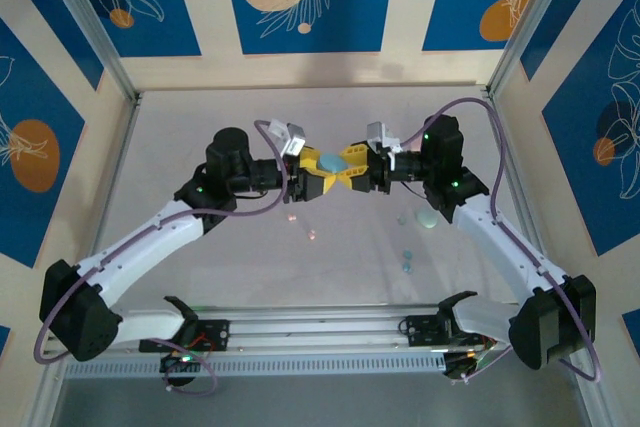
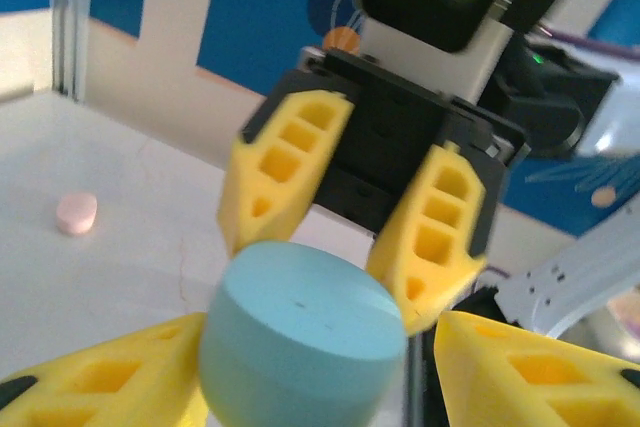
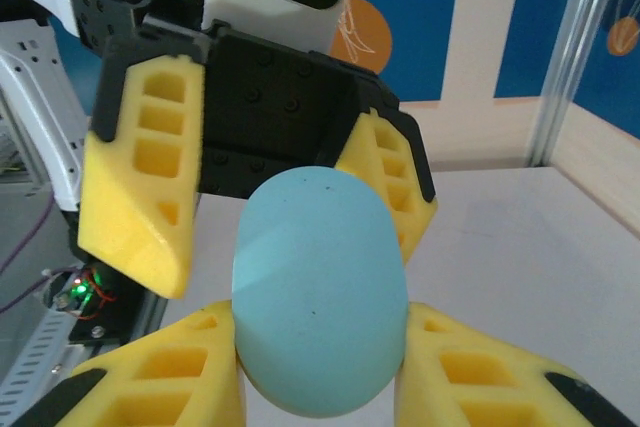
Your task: Insert the wireless bluetooth earbuds into the charging case
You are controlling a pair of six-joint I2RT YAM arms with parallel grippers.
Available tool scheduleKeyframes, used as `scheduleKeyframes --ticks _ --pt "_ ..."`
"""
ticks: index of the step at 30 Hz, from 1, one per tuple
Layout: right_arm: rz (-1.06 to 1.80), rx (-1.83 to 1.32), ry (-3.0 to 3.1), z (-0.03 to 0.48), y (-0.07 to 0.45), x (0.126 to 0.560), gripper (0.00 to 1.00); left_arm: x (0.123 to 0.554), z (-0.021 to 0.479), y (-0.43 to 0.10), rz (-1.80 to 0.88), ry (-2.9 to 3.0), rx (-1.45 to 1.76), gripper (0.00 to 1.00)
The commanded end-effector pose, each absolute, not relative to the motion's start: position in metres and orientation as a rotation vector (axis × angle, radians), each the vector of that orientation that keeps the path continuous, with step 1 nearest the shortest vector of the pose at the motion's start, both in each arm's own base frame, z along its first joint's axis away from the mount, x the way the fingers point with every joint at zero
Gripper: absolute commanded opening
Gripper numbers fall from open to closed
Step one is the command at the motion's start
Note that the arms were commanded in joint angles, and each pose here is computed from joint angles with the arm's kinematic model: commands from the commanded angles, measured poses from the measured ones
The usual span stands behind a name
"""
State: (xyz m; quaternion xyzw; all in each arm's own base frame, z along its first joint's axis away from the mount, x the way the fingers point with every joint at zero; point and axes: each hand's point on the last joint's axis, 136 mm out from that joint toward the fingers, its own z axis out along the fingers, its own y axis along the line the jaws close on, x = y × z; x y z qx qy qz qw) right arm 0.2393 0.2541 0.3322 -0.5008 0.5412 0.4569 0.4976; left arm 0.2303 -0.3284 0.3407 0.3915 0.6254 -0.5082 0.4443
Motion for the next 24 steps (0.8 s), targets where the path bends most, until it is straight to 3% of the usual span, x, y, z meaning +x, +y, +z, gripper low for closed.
scheduleKeyframes --ticks 1,24 --pt "1.193 -1.242 1.306 0.339 0.253 0.228 0.35 0.208 0.348 -0.325 -1.17 1.334 1.179 0.57" --pt "1.19 -1.266 1.296 0.342 0.258 0.228 0.35 0.22 0.344 -0.329 -1.101 1.32 1.181 0.44"
